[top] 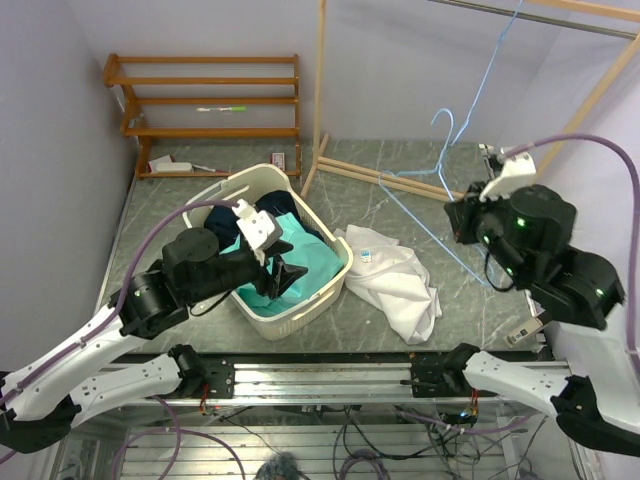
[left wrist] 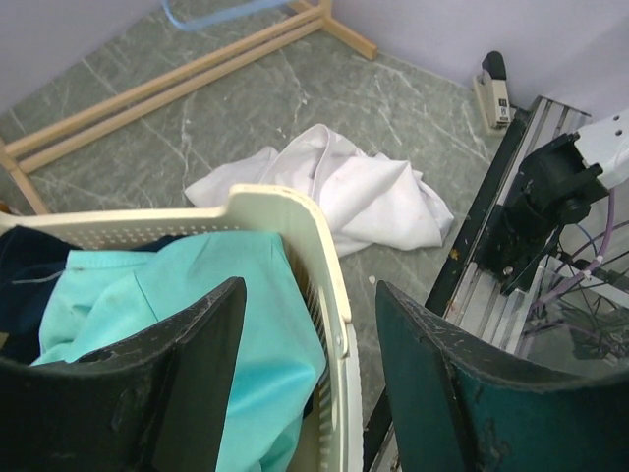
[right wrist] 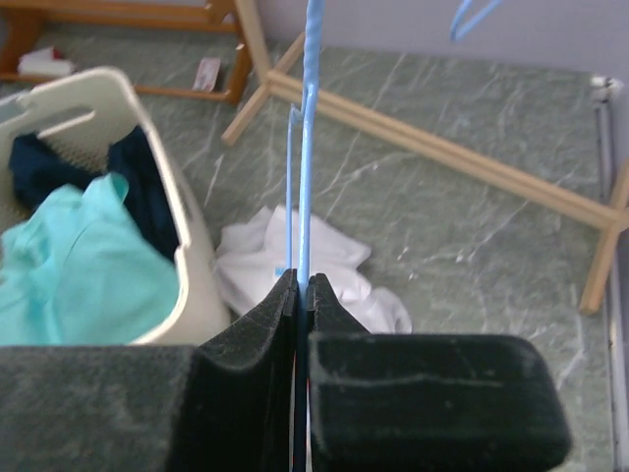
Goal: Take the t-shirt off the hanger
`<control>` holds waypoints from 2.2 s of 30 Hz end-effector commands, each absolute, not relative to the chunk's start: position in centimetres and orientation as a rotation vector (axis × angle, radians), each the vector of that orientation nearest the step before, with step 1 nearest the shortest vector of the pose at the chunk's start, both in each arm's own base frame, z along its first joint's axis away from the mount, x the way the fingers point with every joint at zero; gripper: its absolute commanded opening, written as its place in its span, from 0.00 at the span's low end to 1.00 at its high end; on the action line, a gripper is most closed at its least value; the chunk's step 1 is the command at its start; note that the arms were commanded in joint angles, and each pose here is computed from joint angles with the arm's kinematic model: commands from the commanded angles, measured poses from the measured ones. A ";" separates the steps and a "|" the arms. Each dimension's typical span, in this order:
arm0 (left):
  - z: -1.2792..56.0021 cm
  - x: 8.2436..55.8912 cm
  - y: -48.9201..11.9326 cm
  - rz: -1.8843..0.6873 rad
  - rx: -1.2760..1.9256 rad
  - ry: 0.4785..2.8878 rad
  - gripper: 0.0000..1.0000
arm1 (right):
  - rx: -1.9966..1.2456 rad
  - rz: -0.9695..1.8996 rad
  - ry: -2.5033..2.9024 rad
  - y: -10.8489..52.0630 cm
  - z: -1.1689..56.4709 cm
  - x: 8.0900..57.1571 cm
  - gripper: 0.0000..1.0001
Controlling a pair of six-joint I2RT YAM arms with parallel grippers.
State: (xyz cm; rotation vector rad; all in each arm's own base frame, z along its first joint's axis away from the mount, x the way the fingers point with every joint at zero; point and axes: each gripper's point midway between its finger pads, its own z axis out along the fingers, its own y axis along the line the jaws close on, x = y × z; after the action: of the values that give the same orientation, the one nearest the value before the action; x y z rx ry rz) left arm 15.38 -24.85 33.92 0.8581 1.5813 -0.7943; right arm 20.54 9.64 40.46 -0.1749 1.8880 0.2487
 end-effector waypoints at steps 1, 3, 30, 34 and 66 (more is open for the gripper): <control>33.9 15.5 -24.4 -0.797 0.803 1.578 0.66 | -0.045 0.109 1.701 10.0 44.4 26.0 0.00; 33.7 15.5 -24.1 -0.796 0.787 1.590 0.66 | -0.002 0.070 1.633 10.3 46.2 27.9 0.00; 33.4 14.0 -24.8 -0.920 0.806 1.562 0.65 | 0.102 0.072 1.363 6.8 53.9 43.7 0.00; 33.1 13.9 -25.1 -0.932 0.824 1.578 0.65 | 0.111 0.075 1.348 7.0 54.7 44.9 0.00; 31.0 15.0 -25.5 -0.884 0.824 1.645 0.76 | 0.037 0.289 1.587 9.3 46.6 38.6 1.00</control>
State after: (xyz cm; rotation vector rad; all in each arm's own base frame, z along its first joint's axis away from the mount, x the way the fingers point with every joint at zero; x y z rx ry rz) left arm 14.53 -25.22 30.87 0.8407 1.6538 -0.8851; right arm 43.32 9.65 44.62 0.0289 1.6444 0.2101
